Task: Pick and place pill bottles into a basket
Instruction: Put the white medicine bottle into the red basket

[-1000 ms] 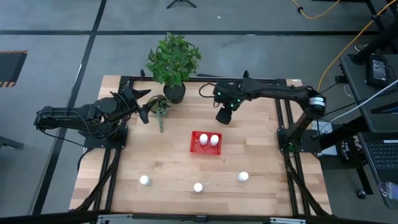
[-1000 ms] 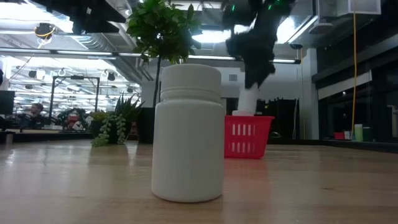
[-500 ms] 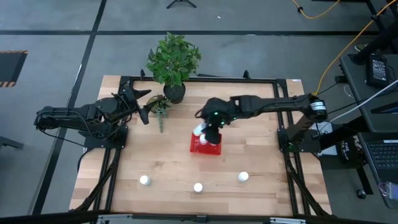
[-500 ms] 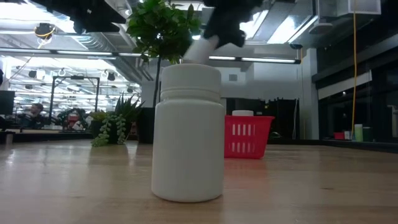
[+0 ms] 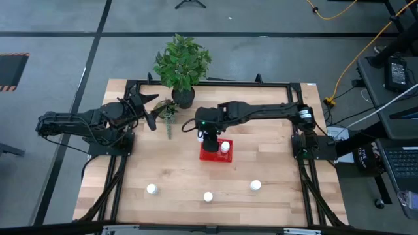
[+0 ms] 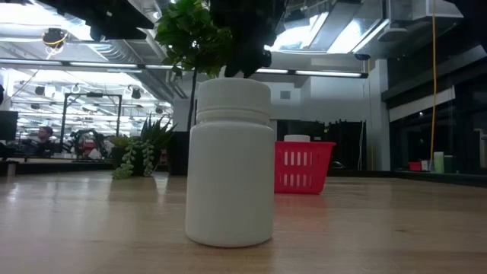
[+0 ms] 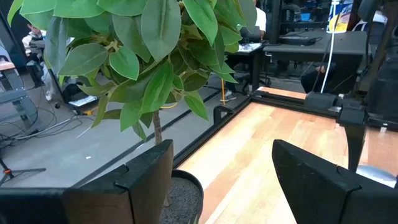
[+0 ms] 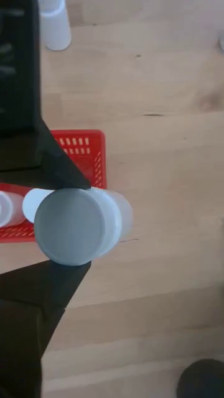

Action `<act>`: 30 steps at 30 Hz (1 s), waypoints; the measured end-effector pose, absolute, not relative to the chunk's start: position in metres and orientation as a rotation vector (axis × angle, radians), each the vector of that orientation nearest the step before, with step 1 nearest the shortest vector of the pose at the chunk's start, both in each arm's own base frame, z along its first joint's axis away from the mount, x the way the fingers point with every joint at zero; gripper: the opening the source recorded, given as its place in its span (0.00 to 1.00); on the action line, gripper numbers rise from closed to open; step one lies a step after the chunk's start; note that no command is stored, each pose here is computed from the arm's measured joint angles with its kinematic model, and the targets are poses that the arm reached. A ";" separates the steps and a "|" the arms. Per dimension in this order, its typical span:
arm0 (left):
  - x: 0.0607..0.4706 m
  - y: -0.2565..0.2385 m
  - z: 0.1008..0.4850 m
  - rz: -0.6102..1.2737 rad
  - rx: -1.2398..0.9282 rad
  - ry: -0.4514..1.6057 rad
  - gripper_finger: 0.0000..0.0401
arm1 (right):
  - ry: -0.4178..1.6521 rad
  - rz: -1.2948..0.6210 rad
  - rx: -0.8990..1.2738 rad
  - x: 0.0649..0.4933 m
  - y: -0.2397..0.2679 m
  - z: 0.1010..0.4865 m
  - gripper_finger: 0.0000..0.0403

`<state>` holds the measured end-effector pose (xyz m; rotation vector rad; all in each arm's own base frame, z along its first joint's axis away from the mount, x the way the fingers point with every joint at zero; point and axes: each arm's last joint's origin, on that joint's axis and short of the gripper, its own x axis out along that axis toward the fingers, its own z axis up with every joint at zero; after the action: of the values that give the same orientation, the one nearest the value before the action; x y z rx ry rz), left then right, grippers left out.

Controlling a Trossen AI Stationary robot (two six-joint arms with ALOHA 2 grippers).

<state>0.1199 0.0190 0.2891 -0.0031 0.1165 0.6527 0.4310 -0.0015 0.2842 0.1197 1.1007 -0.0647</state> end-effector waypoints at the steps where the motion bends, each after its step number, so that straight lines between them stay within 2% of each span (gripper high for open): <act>1: 0.120 0.019 0.289 0.653 -0.003 0.117 0.67 | 1.108 -0.066 0.121 0.431 -0.001 0.282 0.38; 15: 0.120 0.019 0.289 0.653 -0.003 0.117 0.67 | 1.187 -0.081 0.148 0.427 -0.001 0.253 0.38; 30: 0.120 0.019 0.289 0.653 -0.003 0.117 0.67 | 1.172 -0.070 0.157 0.428 -0.001 0.253 0.38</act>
<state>0.1199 0.0190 0.2891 -0.0026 0.1169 0.6526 0.4284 -0.0009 0.2533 0.1570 1.1718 -0.0701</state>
